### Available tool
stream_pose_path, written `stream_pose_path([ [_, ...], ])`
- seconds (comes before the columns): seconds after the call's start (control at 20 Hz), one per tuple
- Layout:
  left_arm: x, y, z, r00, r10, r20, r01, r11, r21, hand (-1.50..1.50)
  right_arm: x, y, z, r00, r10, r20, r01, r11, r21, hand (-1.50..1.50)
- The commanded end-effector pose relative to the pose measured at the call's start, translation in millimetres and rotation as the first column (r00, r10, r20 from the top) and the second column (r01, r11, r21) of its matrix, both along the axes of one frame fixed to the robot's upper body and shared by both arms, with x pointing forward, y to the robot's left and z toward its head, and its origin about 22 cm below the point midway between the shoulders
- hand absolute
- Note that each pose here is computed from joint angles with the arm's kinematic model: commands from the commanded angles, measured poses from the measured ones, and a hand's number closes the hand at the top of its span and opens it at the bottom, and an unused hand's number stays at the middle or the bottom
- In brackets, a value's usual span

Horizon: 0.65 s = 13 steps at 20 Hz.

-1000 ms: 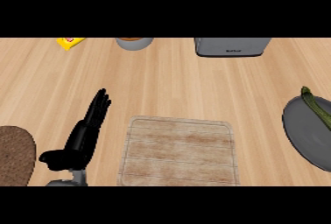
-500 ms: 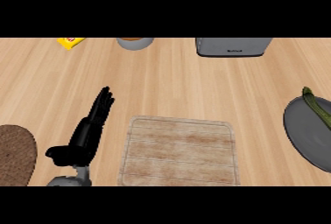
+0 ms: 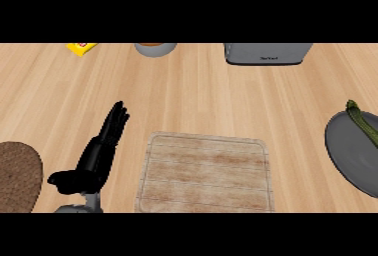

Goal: Pick the squash from the cutting board and place it in the pan

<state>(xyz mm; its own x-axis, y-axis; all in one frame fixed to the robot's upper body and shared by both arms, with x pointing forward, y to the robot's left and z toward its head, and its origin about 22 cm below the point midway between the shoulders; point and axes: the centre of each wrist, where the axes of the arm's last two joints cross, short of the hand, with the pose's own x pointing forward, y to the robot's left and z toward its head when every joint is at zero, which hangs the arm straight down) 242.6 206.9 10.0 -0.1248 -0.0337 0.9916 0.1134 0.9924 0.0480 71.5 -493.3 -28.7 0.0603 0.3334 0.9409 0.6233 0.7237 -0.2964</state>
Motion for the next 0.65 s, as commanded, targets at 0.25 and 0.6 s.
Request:
stream_pose_path([
  [0.25,4.1,4.3,-8.0,1.0,0.013,-0.002,-0.013,1.0,-0.003,0.0,-7.0,13.9,-15.3,0.998,-0.027,-0.059,0.024,0.999,-0.044,-1.5],
  [0.6,-5.0,6.3,1.7,1.0,-0.005,0.0,0.006,1.0,-0.008,0.0,-15.6,-0.5,-2.0,0.995,-0.081,-0.055,0.073,0.987,-0.145,-1.5],
])
